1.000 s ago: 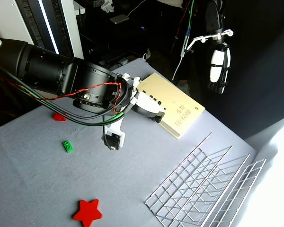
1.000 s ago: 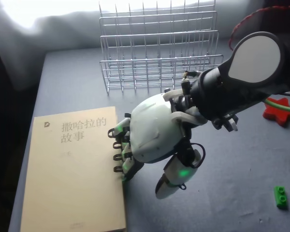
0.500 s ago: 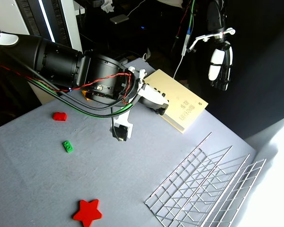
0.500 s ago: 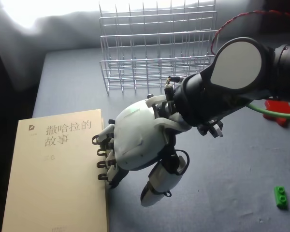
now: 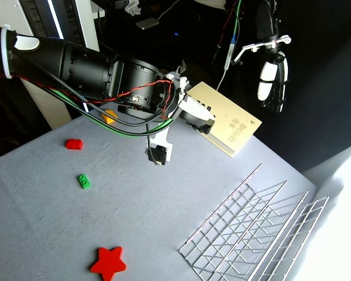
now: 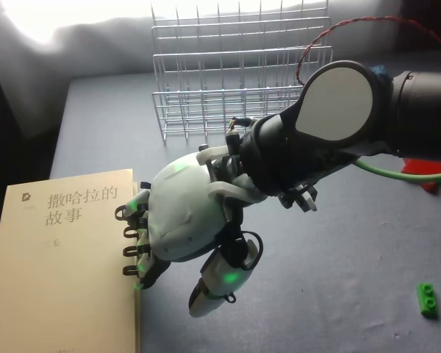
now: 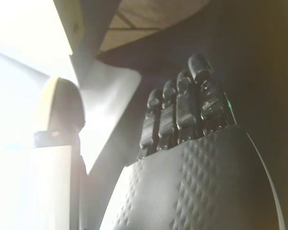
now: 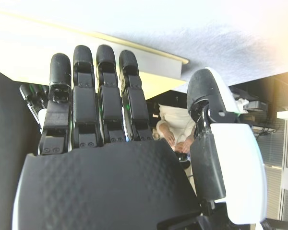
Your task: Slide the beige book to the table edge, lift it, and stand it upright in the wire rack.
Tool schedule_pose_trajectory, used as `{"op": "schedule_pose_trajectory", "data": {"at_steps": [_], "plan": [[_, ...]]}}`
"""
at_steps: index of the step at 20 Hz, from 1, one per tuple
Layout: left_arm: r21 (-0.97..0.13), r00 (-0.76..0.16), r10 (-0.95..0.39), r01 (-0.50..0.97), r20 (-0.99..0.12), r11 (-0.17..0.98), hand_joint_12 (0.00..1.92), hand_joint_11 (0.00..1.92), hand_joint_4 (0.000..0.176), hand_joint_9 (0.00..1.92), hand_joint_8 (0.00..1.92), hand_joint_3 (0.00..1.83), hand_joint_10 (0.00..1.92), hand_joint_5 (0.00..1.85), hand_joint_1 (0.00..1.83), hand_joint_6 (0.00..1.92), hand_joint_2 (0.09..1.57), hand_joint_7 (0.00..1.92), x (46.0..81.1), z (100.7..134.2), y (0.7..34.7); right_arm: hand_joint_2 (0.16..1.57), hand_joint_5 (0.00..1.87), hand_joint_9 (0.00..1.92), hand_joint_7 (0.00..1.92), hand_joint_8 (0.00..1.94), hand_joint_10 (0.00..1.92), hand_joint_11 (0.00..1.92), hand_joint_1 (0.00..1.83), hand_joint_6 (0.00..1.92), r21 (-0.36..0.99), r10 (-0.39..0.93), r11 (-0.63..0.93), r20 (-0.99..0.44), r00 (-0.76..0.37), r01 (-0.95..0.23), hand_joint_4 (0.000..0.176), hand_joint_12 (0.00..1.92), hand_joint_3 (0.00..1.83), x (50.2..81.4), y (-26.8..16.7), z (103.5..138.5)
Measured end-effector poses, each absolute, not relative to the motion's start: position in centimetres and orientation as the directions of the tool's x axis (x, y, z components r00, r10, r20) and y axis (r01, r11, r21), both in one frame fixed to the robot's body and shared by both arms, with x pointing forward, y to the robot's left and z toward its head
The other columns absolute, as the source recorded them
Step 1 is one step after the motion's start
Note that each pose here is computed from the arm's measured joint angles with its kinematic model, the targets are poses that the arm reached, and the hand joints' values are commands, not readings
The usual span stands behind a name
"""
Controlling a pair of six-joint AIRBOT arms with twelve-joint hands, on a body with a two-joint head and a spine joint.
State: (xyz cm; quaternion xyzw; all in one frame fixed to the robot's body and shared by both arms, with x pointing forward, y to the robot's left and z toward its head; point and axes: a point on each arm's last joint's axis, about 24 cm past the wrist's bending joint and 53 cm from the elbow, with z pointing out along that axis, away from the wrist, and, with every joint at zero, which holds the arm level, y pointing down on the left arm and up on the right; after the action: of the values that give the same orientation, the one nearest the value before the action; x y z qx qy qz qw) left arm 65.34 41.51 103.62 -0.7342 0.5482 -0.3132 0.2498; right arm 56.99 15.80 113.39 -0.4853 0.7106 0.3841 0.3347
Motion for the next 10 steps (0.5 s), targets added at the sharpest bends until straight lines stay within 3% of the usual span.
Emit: {"op": "schedule_pose_trajectory", "data": {"at_steps": [2,10], "plan": [[-0.709,0.198,-0.966,-0.658,0.164,-0.255,0.46,0.00,0.000,0.11,0.00,0.00,0.00,0.12,0.99,0.00,1.14,0.08,65.17,103.41,41.96,1.22,0.44,0.44,0.46,0.01,0.01,0.00,0.36,0.01,0.225,-0.432,0.235,-0.848,-0.309,-0.946,0.000,1.06,0.00,56.92,15.84,113.40],[-0.709,0.181,-0.973,-0.668,0.140,-0.226,0.78,0.00,0.000,0.25,0.01,0.00,0.02,0.21,1.08,0.01,1.05,0.23,65.11,103.20,42.04,1.21,0.47,0.46,0.48,0.01,0.01,0.00,0.37,0.01,0.217,-0.411,0.240,-0.860,-0.301,-0.946,0.000,1.06,0.00,56.96,16.67,113.81]]}}
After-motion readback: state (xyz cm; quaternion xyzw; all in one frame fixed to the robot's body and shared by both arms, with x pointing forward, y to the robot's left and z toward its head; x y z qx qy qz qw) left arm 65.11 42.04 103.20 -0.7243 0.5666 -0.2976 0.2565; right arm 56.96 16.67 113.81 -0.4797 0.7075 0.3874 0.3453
